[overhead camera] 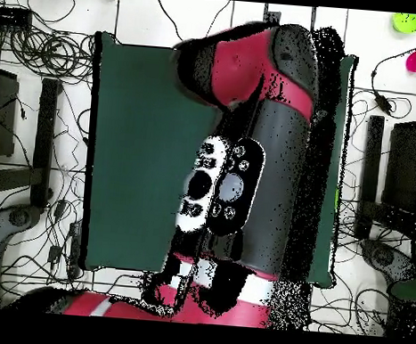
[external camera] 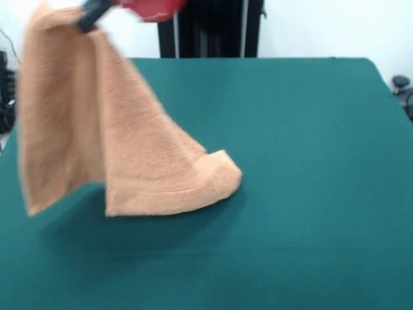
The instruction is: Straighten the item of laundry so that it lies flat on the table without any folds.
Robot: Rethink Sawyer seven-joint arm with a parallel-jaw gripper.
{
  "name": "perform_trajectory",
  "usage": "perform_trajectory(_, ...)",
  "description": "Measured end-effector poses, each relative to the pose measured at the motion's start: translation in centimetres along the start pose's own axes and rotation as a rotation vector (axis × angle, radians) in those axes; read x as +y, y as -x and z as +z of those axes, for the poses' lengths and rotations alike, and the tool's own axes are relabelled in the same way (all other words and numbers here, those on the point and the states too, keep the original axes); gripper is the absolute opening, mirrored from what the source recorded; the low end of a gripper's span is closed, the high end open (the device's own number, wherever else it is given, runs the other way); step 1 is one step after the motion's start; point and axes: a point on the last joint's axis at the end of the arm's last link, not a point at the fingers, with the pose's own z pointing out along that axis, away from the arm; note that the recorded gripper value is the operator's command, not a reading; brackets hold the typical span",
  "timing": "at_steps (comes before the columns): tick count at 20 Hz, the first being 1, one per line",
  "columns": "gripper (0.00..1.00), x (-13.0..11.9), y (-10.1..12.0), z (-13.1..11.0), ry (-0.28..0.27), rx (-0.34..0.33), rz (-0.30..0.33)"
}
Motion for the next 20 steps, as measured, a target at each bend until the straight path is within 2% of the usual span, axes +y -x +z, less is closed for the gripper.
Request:
perform_trajectory(2, 0.0, -0.1, 2.9, 3.0, 0.036, -0.004, 0.016)
perform_trajectory(5, 0.0, -0.1, 4.5, 4.7, 0.063, -0.008, 0.023)
perform_trajectory(6, 0.0, 0.1, 6.0, 6.3, 0.104, -0.011, 0.019)
perform_trajectory(8, 0.0, 0.3, 6.9, 7.3, 0.134, -0.012, 0.015)
perform_trajectory(9, 0.0, 0.6, 8.1, 8.5, 0.181, -0.016, 0.003)
perform_trajectory(11, 0.0, 0.9, 9.0, 9.5, 0.218, -0.019, -0.01)
perform_trajectory(13, 0.0, 1.4, 10.8, 11.8, 0.299, -0.033, -0.043)
perform_trajectory(16, 0.0, 1.4, 12.1, 13.7, 0.338, -0.047, -0.083)
perform_trajectory(20, 0.0, 0.8, 12.8, 14.9, 0.324, -0.048, -0.131)
